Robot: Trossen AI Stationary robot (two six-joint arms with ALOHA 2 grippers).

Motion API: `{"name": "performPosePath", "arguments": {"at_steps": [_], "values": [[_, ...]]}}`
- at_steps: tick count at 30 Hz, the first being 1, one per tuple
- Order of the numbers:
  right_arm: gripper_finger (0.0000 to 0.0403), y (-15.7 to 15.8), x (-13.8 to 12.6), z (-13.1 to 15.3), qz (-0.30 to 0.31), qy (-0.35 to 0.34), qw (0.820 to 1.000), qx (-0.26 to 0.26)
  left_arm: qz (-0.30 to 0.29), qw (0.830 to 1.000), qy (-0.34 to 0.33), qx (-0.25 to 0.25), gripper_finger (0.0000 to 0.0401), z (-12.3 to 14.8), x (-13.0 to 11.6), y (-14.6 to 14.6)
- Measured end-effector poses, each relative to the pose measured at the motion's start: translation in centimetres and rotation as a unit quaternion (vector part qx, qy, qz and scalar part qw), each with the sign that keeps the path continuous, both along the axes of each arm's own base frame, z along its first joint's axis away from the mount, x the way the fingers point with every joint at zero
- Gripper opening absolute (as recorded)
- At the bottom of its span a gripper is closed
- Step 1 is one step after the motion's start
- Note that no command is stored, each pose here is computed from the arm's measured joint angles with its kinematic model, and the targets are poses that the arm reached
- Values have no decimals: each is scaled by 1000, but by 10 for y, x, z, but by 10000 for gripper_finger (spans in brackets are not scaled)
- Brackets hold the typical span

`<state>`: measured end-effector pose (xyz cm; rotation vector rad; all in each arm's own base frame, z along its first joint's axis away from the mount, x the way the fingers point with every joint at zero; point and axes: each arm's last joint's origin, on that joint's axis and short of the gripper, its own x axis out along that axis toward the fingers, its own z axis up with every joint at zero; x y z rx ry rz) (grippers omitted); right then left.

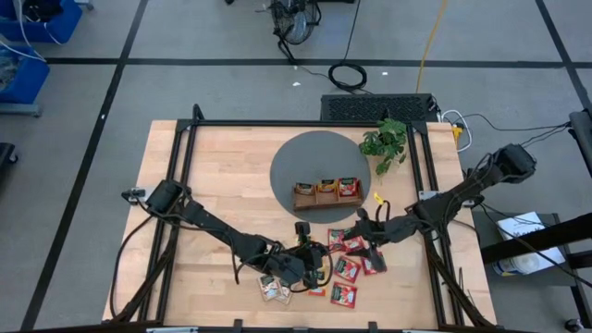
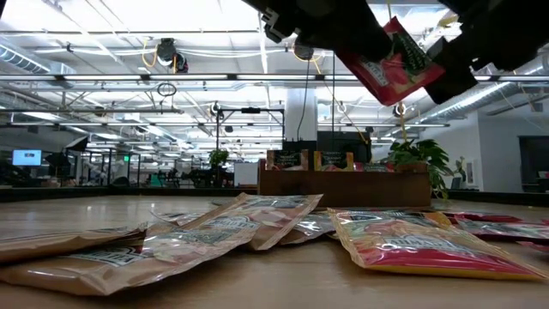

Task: Pick & Place Tea
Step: Put the red tea bag into the right section of the wooden organizer

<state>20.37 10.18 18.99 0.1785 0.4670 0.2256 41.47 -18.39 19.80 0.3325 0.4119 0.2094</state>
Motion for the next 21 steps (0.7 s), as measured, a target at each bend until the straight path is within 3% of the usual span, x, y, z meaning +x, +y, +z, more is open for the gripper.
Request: {"name": "performPosePath", "arguments": {"at_steps": [11, 21], "values": [[161, -10, 5, -1, -23, 1, 1000, -3, 2, 1000, -6, -2, 5, 1, 2, 2], [9, -13, 6, -1, -4, -9, 999, -47, 6, 1000, -7, -6, 8, 1, 3, 4]]}}
